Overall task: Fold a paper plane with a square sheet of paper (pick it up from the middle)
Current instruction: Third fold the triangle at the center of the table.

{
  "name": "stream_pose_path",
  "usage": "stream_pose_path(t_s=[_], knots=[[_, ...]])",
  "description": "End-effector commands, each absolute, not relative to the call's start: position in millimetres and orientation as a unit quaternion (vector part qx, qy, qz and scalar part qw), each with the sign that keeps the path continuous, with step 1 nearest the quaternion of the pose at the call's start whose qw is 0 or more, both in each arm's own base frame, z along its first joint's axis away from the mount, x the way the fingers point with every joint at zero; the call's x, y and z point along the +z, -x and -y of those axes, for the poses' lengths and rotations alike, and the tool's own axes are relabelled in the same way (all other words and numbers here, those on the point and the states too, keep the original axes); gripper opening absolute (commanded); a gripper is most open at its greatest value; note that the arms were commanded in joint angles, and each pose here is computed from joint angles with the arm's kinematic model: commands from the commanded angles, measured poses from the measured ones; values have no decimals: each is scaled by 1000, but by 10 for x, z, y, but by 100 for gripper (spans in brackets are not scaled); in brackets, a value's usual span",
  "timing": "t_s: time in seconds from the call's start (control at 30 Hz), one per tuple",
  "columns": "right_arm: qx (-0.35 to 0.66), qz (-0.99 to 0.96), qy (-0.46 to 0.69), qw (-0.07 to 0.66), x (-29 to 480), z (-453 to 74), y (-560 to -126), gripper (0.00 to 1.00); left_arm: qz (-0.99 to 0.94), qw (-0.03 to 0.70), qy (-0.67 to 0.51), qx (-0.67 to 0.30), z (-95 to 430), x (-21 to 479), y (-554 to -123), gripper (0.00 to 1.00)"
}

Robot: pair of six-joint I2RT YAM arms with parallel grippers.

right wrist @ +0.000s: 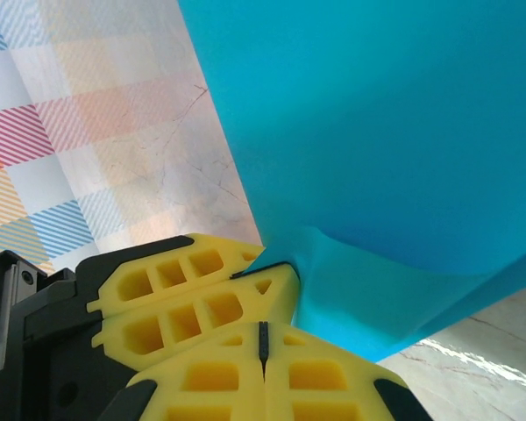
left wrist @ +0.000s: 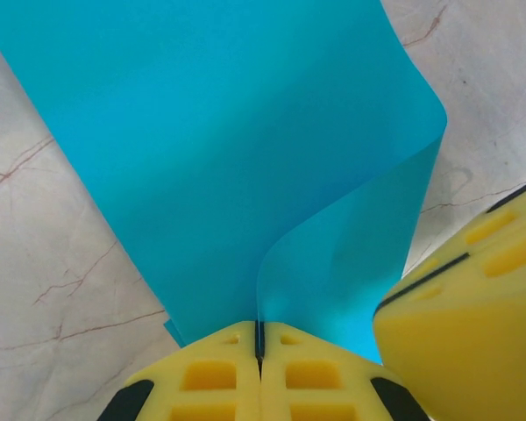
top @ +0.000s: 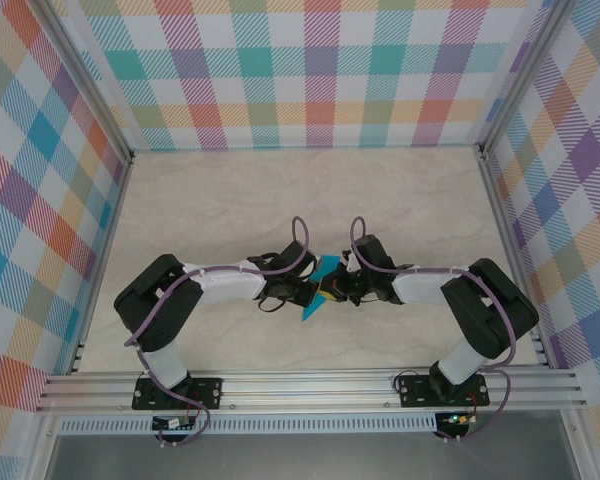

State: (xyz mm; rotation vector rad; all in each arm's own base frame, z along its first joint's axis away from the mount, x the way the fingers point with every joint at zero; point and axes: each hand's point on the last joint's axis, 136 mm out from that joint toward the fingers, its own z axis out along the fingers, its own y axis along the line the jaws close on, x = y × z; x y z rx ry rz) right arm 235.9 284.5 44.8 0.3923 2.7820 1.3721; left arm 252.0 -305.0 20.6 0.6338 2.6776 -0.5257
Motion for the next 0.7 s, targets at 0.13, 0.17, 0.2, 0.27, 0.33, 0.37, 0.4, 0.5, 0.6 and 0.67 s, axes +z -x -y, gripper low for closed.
stream_pose_path(t_s=[0.13,0.17,0.2,0.27,0.33,0.37,0.4,0.5,0.6,0.67], knots=[[429,-896,-118,1,371,-2894,-2382,2,-949,153,-223,-164,2939,118,-2509,0],[423,-898,-118,0,342,-2877,-2375,2,-948,153,-224,-164,2941,122,-2509,0],[418,-900,-119,-1,311,-2865,-2367,2,-948,153,-225,-164,2939,121,-2507,0],[407,-905,-121,-4,251,-2831,-2351,2,-948,153,-224,-164,2937,119,-2505,0],[397,-910,-123,-4,200,-2791,-2339,2,-949,153,-224,-163,2932,116,-2505,0],[391,-912,-124,-7,171,-2766,-2321,2,-949,153,-224,-162,2932,117,-2508,0],[385,-914,-125,-8,154,-2745,-2306,1,-949,153,-224,-162,2931,116,-2510,0],[369,-921,-127,-8,111,-2680,-2276,2,-950,153,-223,-157,2909,104,-2507,0],[371,-920,-125,-8,142,-2677,-2278,2,-950,153,-224,-153,2895,104,-2507,0],[376,-919,-122,-6,192,-2690,-2295,2,-950,153,-224,-152,2889,105,-2505,0]])
